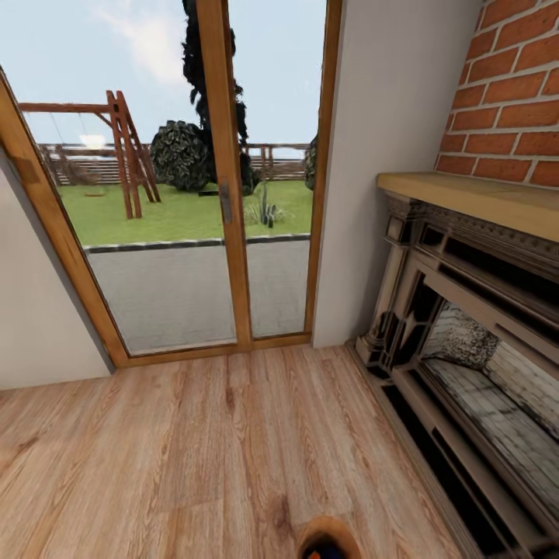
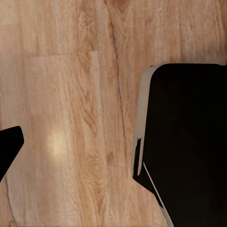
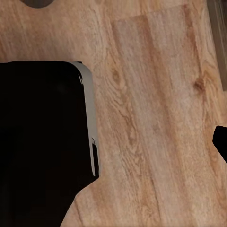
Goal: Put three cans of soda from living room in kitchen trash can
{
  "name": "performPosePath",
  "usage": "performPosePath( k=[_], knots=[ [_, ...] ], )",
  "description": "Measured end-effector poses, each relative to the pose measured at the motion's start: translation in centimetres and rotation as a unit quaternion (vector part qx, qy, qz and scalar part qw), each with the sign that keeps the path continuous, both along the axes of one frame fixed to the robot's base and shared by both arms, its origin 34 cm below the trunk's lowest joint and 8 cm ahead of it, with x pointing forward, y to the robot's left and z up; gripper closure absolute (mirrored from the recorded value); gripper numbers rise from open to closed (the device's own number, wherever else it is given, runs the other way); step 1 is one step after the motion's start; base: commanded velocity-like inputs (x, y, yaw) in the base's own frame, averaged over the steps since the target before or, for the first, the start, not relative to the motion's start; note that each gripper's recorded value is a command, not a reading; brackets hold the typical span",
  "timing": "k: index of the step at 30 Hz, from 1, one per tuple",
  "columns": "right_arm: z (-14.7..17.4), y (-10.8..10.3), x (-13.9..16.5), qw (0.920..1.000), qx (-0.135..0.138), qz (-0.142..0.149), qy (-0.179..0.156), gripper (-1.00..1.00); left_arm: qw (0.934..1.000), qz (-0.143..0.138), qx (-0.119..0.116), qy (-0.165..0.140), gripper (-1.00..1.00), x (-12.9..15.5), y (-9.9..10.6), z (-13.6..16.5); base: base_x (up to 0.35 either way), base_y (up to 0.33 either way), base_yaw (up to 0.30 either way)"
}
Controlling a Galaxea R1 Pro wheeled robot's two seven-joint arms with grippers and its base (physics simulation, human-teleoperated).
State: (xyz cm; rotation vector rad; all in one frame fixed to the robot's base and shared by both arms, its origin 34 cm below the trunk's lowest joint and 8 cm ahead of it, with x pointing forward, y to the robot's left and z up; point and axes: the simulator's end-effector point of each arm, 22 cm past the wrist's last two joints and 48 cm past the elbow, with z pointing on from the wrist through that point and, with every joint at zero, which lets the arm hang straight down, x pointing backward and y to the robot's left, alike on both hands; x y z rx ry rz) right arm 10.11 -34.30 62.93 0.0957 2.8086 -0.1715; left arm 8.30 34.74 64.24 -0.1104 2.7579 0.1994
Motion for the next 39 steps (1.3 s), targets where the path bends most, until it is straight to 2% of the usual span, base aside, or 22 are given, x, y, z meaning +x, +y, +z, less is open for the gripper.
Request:
performPosePath(
  k=[39],
  knots=[
    [-0.01, 0.0, -0.07, 1.0, 0.0, -0.001, 0.001, -1.0, 1.0, -0.001, -0.001, -0.004, -1.0, 0.61, -0.09, -0.09, 0.0, 0.0, 0.0]
  ],
)
